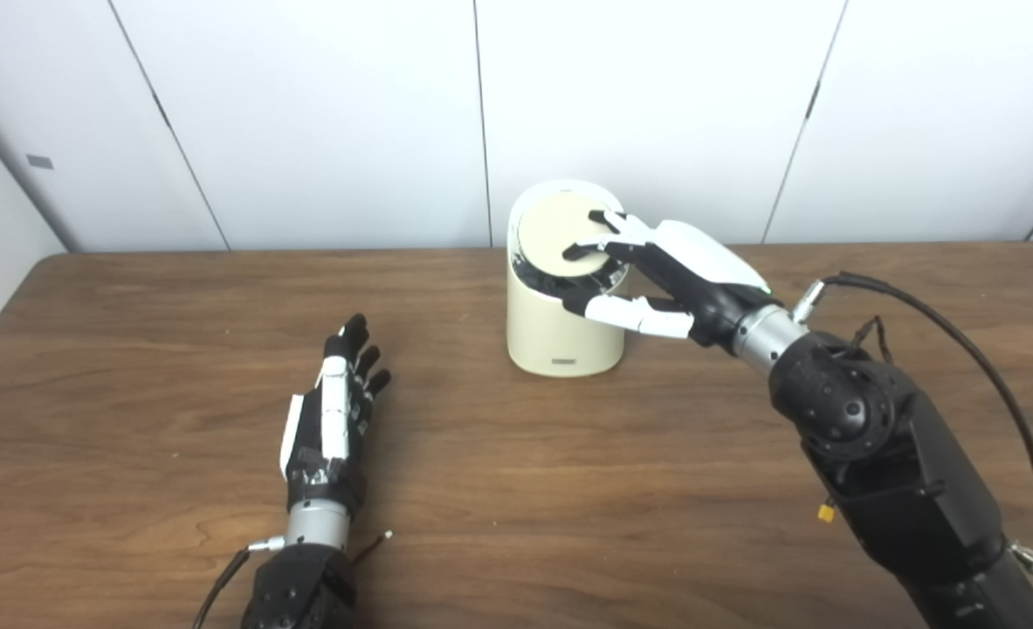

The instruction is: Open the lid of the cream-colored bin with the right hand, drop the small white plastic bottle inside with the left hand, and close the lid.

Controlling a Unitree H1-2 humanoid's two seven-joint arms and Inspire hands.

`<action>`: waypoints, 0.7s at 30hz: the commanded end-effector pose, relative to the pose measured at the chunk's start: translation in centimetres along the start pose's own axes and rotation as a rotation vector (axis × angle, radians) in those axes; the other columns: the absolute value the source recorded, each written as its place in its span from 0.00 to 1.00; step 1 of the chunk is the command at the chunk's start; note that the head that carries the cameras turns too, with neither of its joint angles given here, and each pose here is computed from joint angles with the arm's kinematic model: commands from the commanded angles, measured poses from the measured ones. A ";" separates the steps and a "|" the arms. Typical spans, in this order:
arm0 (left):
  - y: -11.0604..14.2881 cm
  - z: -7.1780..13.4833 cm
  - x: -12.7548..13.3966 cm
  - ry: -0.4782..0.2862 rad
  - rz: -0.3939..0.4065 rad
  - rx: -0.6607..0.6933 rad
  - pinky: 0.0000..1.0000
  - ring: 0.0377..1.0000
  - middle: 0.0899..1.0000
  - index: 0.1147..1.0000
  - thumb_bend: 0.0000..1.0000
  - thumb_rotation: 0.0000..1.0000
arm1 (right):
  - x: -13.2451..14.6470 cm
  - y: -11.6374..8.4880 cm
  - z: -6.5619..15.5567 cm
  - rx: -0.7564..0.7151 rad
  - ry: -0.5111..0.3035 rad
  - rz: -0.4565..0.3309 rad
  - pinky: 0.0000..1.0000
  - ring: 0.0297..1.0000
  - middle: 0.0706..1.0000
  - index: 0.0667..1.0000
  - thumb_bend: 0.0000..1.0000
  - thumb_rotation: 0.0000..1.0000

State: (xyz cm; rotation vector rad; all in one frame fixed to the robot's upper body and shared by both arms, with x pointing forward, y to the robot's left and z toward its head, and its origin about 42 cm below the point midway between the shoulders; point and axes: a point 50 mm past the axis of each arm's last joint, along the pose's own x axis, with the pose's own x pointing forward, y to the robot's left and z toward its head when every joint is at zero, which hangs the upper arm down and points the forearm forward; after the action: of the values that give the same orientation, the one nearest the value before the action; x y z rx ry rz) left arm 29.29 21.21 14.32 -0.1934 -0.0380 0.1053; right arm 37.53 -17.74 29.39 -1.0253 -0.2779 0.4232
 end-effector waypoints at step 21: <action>0.0 1.7 0.3 -0.079 -0.032 0.040 0.93 0.97 0.98 0.96 0.56 0.95 | -4.1 -3.4 -0.6 0.033 0.032 -0.181 0.95 1.00 1.00 0.85 0.55 1.00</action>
State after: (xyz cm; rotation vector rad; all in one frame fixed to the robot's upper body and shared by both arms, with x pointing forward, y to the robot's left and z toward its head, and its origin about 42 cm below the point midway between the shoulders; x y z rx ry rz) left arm 29.23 21.54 14.27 -0.1693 -0.0350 0.0926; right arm 35.30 -21.16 30.22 -0.9826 -0.2674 0.3119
